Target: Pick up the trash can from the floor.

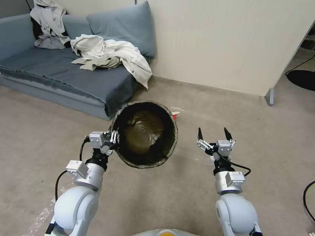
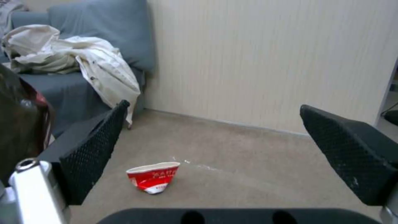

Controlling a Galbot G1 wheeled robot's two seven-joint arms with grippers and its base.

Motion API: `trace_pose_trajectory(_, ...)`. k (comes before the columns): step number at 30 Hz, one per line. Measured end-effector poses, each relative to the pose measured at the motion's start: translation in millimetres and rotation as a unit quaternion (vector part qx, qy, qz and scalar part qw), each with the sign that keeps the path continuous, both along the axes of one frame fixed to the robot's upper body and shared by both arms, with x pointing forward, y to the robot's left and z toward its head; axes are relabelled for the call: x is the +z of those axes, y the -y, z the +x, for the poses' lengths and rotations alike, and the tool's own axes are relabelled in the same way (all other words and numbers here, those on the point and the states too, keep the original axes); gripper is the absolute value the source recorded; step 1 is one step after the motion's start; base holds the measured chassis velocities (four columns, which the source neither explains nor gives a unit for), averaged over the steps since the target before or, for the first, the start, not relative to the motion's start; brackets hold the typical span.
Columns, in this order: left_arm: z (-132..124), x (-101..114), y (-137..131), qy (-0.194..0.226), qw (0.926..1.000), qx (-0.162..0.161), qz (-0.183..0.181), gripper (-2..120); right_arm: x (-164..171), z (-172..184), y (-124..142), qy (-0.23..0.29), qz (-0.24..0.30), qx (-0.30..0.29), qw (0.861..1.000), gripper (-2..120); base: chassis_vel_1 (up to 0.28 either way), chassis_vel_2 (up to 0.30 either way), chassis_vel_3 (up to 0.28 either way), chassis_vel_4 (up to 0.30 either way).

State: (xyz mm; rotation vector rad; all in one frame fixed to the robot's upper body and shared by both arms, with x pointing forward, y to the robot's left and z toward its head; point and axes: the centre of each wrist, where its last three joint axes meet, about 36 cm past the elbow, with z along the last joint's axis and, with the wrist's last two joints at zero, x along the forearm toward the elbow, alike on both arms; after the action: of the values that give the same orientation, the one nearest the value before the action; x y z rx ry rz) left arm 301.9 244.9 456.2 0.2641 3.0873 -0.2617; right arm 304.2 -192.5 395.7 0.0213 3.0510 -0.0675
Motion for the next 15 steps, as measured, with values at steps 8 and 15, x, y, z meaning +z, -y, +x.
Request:
trace_pose_trajectory(8, -2.9, -0.4, 0.9, -0.003, 1.0, 0.004, 0.004, 3, 0.0, -0.1, 0.2, 0.0, -0.001, 0.0, 1.0, 100, 0.0, 0.0, 0.0, 0.0)
trace_pose_trajectory(15, -4.2, 0.0, 1.3, -0.007, 0.9999, 0.011, 0.007, 3, 0.1, -0.5, 0.3, 0.0, -0.001, 0.0, 1.0, 100, 0.0, 0.0, 0.0, 0.0)
